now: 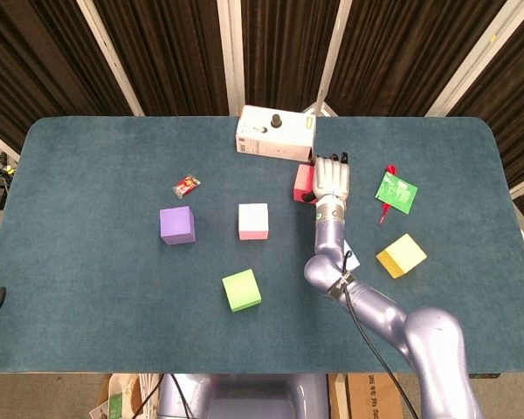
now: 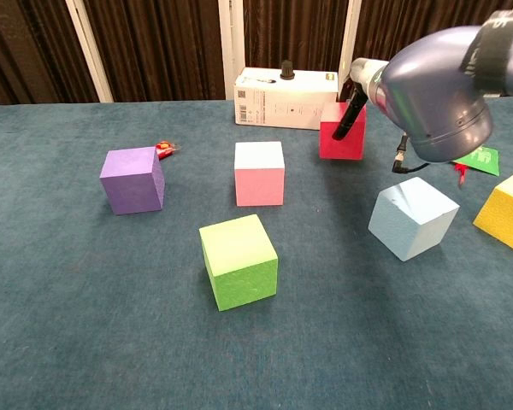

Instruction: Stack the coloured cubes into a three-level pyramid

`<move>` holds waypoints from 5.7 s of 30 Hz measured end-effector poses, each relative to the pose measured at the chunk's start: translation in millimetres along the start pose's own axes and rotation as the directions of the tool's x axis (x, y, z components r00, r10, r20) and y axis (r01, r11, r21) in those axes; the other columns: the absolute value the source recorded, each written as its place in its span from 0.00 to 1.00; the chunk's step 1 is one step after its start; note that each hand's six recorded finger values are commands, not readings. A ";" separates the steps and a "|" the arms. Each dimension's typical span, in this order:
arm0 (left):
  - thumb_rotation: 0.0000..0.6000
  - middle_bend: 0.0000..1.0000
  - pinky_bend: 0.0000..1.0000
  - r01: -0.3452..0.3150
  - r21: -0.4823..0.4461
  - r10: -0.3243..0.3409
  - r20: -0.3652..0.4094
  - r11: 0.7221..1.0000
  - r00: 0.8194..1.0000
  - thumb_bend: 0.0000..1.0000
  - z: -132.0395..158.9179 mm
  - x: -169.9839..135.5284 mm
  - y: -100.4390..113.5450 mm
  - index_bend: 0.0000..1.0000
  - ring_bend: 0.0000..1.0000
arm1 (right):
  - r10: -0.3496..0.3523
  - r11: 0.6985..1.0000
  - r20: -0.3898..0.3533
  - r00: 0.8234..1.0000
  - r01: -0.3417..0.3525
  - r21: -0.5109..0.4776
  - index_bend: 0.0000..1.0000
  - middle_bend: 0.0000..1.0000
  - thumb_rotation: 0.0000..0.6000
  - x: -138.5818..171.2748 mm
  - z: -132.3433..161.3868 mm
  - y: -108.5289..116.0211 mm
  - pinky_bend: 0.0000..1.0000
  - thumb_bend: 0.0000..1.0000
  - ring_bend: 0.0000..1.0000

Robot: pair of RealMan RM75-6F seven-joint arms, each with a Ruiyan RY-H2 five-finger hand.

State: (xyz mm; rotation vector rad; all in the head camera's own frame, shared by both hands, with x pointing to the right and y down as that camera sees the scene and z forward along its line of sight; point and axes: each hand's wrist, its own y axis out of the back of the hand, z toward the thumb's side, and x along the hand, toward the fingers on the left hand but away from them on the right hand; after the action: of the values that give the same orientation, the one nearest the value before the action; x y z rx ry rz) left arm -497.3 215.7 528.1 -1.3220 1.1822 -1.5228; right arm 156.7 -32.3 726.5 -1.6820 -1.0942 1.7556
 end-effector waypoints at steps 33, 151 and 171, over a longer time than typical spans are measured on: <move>1.00 0.00 0.00 -0.010 -0.045 0.011 0.032 0.999 0.999 0.39 3.8 -9.4 7.3 0.06 0.00 | 0.059 0.998 -0.236 0.970 -0.057 0.013 0.35 0.38 1.00 93.6 -69.7 13.6 0.00 0.18 0.17; 1.00 0.00 0.00 -0.011 -0.038 0.011 0.003 0.999 1.000 0.39 0.0 -3.4 5.5 0.06 0.00 | 0.076 0.994 -0.227 0.971 -0.090 -0.053 0.35 0.37 1.00 72.4 18.5 -54.3 0.00 0.18 0.17; 1.00 0.00 0.00 -0.008 -0.036 0.009 0.004 0.999 1.000 0.39 0.7 -2.9 4.4 0.06 0.00 | 0.086 0.994 -0.234 0.968 -0.099 -0.043 0.35 0.29 1.00 73.2 19.8 -55.4 0.00 0.18 0.14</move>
State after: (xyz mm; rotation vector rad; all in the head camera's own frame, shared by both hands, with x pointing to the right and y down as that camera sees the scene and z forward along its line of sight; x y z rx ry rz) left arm -496.2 217.2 523.2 -1.3409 1.2161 -1.4990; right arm 117.0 52.8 725.7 -1.9436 -0.9799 1.5464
